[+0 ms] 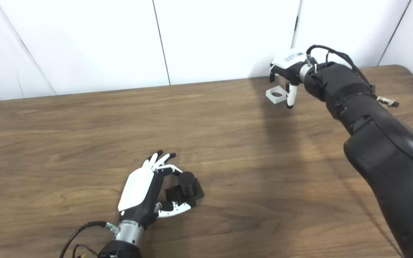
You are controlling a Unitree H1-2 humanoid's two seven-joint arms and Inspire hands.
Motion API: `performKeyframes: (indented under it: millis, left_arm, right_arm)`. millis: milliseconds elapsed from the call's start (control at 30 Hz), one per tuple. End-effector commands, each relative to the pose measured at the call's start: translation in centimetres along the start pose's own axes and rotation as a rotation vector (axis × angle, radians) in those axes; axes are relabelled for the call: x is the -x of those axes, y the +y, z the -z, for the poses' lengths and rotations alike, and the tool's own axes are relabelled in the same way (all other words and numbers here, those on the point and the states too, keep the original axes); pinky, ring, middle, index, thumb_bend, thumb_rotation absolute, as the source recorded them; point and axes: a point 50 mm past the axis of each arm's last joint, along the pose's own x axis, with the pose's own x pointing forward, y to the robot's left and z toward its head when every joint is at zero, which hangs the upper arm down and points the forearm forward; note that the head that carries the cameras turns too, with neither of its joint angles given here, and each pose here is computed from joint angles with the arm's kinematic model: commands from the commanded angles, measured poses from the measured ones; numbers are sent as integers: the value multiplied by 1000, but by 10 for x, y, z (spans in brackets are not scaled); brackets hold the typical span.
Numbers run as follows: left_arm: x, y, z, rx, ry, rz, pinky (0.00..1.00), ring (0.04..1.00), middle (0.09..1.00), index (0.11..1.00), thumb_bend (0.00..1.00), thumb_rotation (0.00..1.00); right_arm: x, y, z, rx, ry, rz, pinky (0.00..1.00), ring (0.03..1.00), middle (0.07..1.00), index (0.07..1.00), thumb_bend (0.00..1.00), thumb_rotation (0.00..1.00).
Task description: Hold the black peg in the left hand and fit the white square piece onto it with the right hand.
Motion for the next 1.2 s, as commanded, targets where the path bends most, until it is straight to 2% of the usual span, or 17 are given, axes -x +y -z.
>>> performKeyframes:
  millis: [0,233,600,1167]
  left_arm:
    - [5,-9,12,-40,63,55,1000,1000,917,493,516,60]
    - [4,-9,10,-39,70,50,1000,1000,920,493,516,60]
    - [4,-6,11,-42,72,44,1000,1000,918,493,516,60]
    - [5,-5,10,-52,72,45,1000,1000,919,493,516,60]
  right_arm:
    - [0,-53,13,9,40,110,1000,1000,948,743,871,114]
    - [-2,-54,9,29,40,105,1000,1000,952,756,883,149]
    - [-6,-50,0,15,28,92,1000,1000,949,745,867,119]
    - [-7,-42,-2,20,31,78,1000,1000,951,740,866,126]
